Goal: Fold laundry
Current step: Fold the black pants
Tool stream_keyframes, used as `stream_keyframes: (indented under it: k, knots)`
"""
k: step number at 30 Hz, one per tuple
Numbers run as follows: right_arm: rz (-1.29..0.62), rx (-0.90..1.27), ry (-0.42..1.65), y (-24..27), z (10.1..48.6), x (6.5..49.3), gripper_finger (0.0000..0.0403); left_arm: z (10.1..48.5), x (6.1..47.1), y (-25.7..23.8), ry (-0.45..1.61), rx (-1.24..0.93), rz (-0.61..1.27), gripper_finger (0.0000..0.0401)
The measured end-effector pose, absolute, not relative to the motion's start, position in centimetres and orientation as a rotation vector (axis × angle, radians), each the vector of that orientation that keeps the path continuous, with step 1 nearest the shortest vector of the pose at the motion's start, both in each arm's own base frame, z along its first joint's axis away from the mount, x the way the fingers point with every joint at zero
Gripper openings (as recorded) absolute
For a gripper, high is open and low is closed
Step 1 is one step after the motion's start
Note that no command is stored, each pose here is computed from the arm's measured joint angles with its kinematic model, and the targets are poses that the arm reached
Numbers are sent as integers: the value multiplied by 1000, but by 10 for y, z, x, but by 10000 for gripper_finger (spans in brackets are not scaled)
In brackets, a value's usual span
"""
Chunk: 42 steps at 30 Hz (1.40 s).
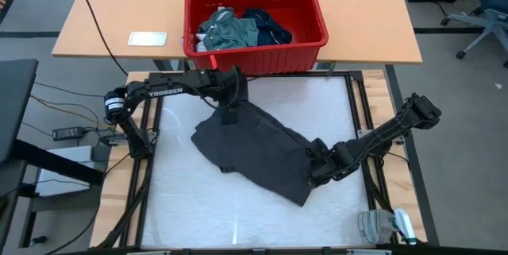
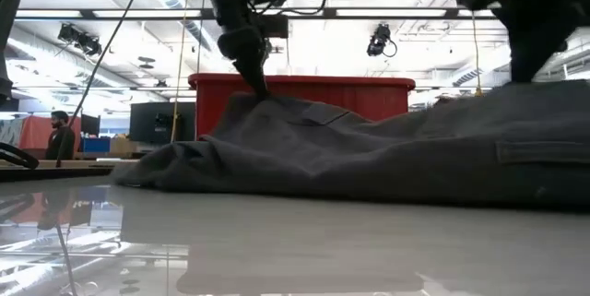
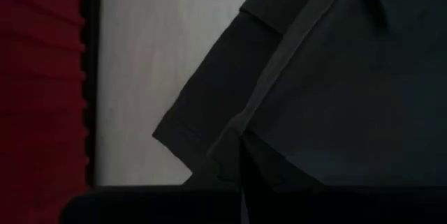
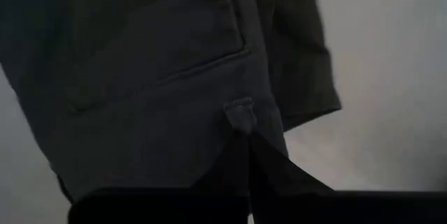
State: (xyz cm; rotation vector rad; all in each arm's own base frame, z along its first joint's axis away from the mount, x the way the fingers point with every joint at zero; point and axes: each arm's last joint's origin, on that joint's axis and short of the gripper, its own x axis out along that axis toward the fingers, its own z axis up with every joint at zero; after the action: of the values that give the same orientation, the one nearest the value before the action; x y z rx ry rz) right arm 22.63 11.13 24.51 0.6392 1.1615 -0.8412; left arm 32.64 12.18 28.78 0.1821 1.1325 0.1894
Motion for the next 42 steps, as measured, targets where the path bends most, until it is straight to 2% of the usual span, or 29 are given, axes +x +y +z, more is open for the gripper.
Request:
stream_keyframes:
  k: [5,8,10,13,15,18,22,28,31,37,40,42]
  knots:
    - [-969,496,1097,104,279,218,0,311,328,123,1086,179,221,0]
    - [-1076,386,1089,89,280,213,0,320,333,133,994,215,304,0]
    - [-1150,308,1104,72,260,212,0,311,342,153,871,239,368,0]
    - [-1305,241,1126,41,214,203,0,267,358,190,764,256,464,0]
    - [-1428,291,1118,21,188,192,3,233,365,208,795,243,509,0]
    - [-1510,404,1161,3,163,182,19,211,375,216,815,197,489,0]
    - [-1429,472,1218,-3,149,182,39,184,378,219,907,232,448,13]
    - [-1413,573,1286,-3,157,188,82,181,377,222,913,192,494,56]
    - [-1425,580,1321,0,174,193,111,197,373,217,894,163,561,82]
    - [-1478,493,1288,7,215,201,149,253,360,202,766,154,598,132]
    - [-1320,470,1296,9,221,213,152,277,351,192,692,70,575,148]
    - [-1172,499,1272,11,215,224,149,279,350,184,686,-29,450,151]
